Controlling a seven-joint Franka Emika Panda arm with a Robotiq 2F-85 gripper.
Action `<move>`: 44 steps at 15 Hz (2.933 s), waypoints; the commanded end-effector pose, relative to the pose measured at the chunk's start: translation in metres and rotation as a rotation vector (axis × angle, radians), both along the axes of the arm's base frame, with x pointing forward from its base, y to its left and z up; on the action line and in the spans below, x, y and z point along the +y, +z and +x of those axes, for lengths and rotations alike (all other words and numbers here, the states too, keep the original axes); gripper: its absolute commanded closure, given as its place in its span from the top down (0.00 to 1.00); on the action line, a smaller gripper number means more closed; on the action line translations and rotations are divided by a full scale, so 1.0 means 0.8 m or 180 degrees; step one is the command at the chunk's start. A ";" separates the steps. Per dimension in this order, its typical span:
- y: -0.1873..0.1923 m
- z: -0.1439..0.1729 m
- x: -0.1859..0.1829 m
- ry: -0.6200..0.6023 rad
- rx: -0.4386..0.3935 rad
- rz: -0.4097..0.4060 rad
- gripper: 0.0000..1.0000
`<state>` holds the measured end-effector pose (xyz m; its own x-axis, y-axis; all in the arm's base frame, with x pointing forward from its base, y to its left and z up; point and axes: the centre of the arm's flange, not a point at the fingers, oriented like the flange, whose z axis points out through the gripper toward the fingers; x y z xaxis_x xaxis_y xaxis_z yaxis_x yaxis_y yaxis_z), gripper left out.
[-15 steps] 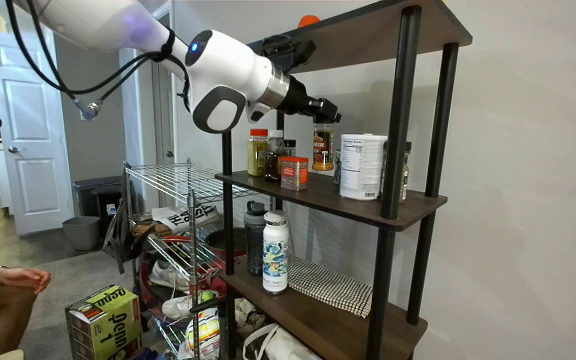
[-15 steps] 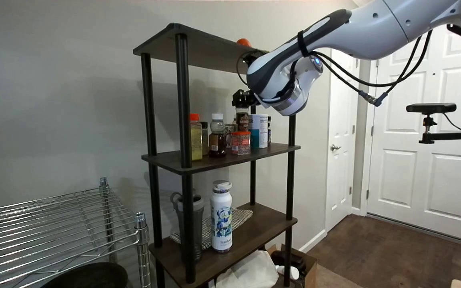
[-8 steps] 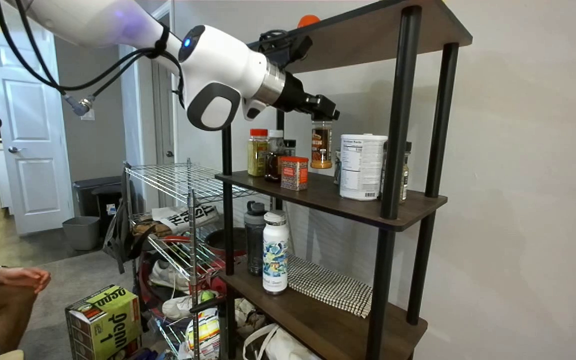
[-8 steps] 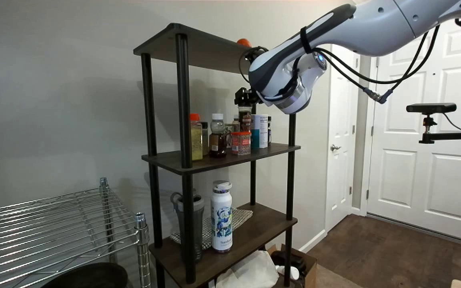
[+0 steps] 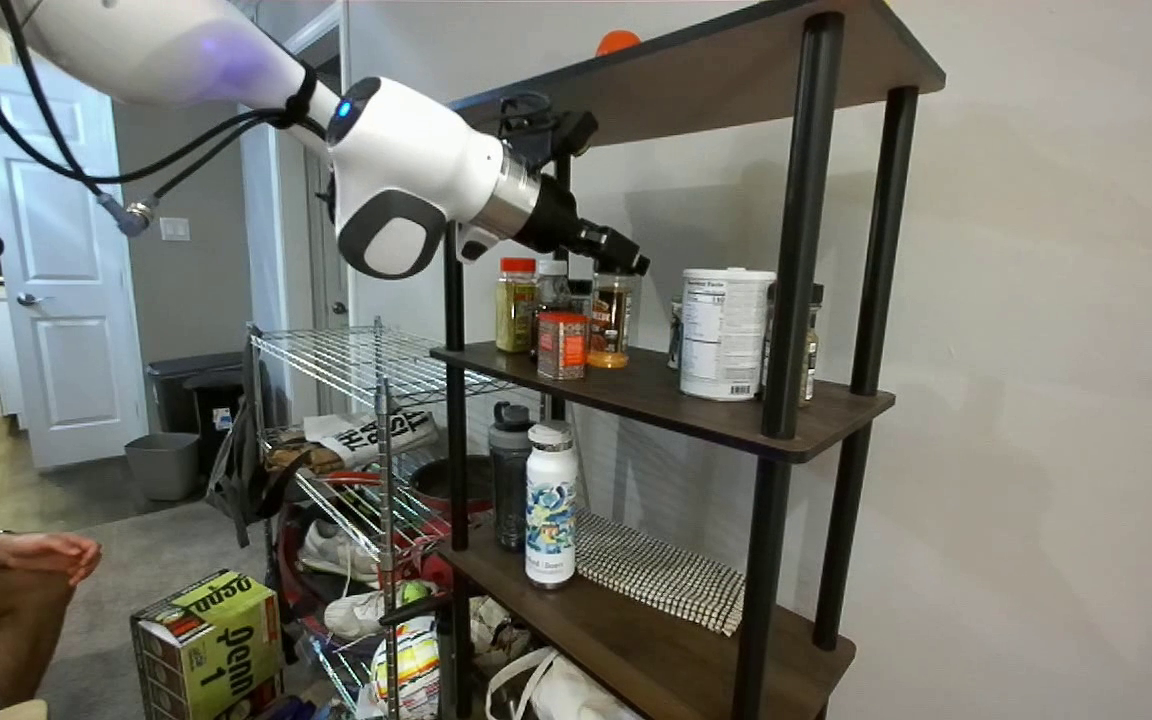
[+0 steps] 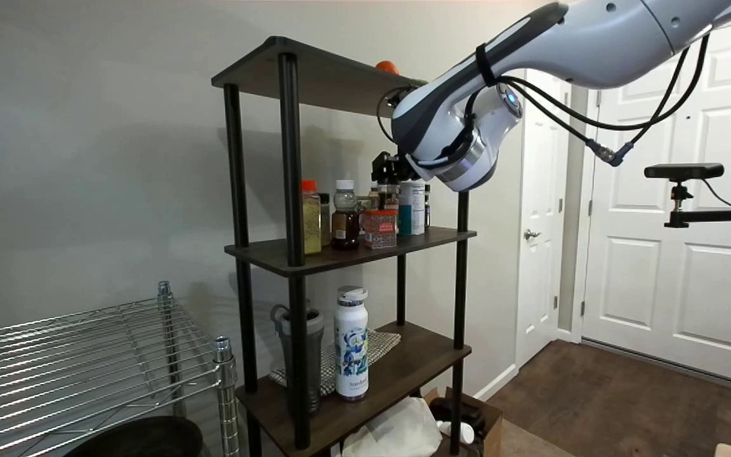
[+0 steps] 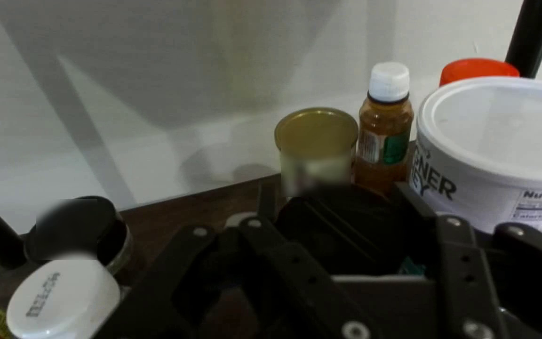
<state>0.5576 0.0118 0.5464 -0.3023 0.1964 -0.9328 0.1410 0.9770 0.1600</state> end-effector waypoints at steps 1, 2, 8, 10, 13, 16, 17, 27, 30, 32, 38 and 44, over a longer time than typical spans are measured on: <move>-0.068 -0.022 0.021 -0.0127 -0.0001 0.0024 0.36; -0.071 -0.024 0.021 -0.0138 0.0017 0.0029 0.36; -0.067 -0.036 0.024 -0.0217 -0.0012 0.0051 0.36; -0.066 -0.038 0.024 -0.0237 -0.0017 0.0049 0.36; -0.061 -0.044 0.012 -0.0384 -0.0057 0.0035 0.36; -0.053 -0.055 -0.012 -0.0606 -0.0109 0.0035 0.36; -0.051 -0.060 -0.019 -0.0676 -0.0126 0.0036 0.36; -0.053 -0.125 -0.052 -0.1203 -0.0029 -0.0008 0.36; -0.052 -0.139 -0.053 -0.1259 -0.0029 -0.0085 0.36; -0.053 -0.148 -0.056 -0.1314 -0.0037 -0.0123 0.36; -0.066 -0.178 -0.064 -0.1505 -0.0006 -0.0162 0.36; -0.083 -0.197 -0.068 -0.1622 0.0067 -0.0161 0.36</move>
